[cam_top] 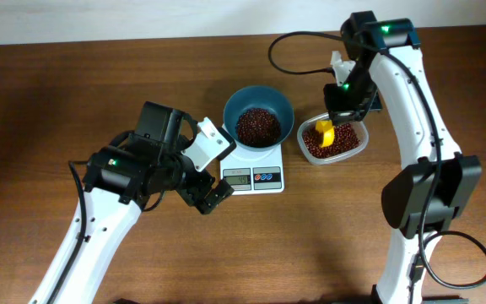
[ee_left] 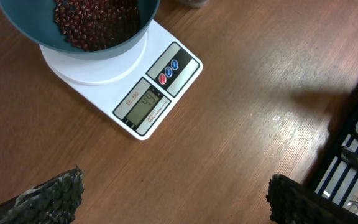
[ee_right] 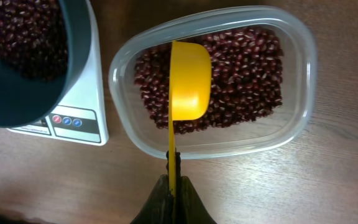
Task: Scoop item into bowl and weigh 50g on scale
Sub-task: 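Dip the scoop into the red beans with the right gripper and lift, then carry the filled scoop with the right gripper over the teal bowl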
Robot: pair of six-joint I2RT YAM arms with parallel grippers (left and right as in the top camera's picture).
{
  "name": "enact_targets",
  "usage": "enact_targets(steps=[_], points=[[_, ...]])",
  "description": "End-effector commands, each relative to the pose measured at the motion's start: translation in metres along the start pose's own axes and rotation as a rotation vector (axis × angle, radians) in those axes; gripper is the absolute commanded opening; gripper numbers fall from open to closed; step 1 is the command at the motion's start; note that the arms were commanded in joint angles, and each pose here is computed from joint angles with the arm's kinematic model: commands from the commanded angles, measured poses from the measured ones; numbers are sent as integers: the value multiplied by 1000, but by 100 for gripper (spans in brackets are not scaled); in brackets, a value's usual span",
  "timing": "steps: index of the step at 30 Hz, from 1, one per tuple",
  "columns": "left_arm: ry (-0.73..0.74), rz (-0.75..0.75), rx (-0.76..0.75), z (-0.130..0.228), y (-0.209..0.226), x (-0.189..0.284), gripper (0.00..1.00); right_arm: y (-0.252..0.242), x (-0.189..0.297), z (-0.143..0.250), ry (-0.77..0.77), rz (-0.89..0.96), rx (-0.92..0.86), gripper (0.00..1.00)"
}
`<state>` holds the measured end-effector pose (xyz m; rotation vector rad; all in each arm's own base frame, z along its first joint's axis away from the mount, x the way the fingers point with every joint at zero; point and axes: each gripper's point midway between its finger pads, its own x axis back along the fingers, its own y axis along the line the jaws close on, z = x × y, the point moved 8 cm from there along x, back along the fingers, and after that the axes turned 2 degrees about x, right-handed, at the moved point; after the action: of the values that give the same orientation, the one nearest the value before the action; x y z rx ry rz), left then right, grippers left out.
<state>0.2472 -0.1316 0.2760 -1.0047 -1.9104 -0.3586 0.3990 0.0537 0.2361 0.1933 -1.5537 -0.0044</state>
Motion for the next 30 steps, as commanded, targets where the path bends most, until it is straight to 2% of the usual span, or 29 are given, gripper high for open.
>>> enact_targets(steps=[1,9,19,26,30], points=[[-17,8,3,-4,-2,4,99,-14,3,0,-6,-24,-29,4],[-17,8,3,-4,-2,4,99,-16,44,3,-141,-109,-15,4],[-17,8,3,-4,-2,4,99,25,89,3,-282,-289,132,4],[-17,9,3,-4,-2,4,99,54,91,1,-305,-330,216,4],[-17,8,3,-4,-2,4,99,59,87,1,-294,-259,224,4]])
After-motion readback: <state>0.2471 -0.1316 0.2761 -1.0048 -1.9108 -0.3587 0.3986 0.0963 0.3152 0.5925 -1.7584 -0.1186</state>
